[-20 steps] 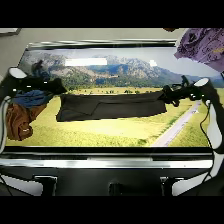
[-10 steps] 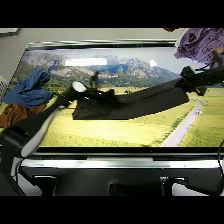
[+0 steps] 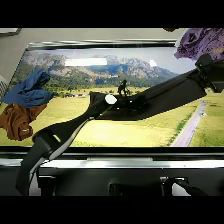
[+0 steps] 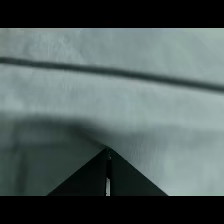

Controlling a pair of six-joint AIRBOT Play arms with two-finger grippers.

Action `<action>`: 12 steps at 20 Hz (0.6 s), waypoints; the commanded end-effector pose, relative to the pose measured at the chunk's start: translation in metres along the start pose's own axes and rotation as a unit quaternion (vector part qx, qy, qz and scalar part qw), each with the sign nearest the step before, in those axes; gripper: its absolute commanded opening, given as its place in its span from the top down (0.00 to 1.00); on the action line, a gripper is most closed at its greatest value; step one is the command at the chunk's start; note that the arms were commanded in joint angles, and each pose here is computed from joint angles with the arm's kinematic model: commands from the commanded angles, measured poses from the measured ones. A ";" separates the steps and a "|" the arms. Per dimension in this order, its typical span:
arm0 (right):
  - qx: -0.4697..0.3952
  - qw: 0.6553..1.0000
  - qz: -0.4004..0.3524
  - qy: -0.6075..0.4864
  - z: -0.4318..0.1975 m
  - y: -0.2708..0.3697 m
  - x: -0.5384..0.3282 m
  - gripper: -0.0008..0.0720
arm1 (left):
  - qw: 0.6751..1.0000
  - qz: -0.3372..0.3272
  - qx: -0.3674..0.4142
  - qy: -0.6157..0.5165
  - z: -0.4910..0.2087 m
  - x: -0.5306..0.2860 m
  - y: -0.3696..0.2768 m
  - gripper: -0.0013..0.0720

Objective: Fold the clothes and pants, and hang the long-sleeved shirts on hangers.

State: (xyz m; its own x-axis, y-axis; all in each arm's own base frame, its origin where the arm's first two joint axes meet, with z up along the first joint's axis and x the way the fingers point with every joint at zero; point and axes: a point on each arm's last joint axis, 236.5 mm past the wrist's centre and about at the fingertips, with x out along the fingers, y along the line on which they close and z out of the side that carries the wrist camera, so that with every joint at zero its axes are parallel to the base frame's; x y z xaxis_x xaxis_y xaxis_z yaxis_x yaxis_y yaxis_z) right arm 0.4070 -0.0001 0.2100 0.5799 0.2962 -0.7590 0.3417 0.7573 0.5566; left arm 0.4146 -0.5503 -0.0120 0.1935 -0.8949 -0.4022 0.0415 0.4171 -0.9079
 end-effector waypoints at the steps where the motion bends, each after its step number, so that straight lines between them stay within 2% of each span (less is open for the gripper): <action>1: 0.005 1.000 0.008 -0.003 -0.002 0.006 -0.006 0.94 | 0.997 -0.015 -0.071 0.008 -0.005 0.028 0.001 0.96; 5: 0.005 1.000 0.009 -0.010 0.001 0.006 -0.006 0.94 | 0.995 -0.012 -0.083 0.048 -0.011 0.024 0.009 0.96; 9: 0.004 1.000 0.009 -0.005 0.001 0.013 0.010 0.94 | 0.998 0.003 -0.034 0.058 0.030 -0.028 0.009 0.96; 12: -0.004 0.999 0.019 0.026 -0.020 0.042 0.045 0.94 | 0.997 0.057 0.031 0.050 0.075 -0.106 0.013 0.96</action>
State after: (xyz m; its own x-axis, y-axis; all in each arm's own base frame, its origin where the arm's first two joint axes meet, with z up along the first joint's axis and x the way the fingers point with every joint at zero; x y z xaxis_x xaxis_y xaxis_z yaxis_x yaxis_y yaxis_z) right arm 0.4207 0.0272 0.2039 0.5725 0.3278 -0.7515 0.3249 0.7509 0.5750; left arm 0.4541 -0.5002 0.0097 0.1176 -0.9003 -0.4191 -0.0037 0.4216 -0.9068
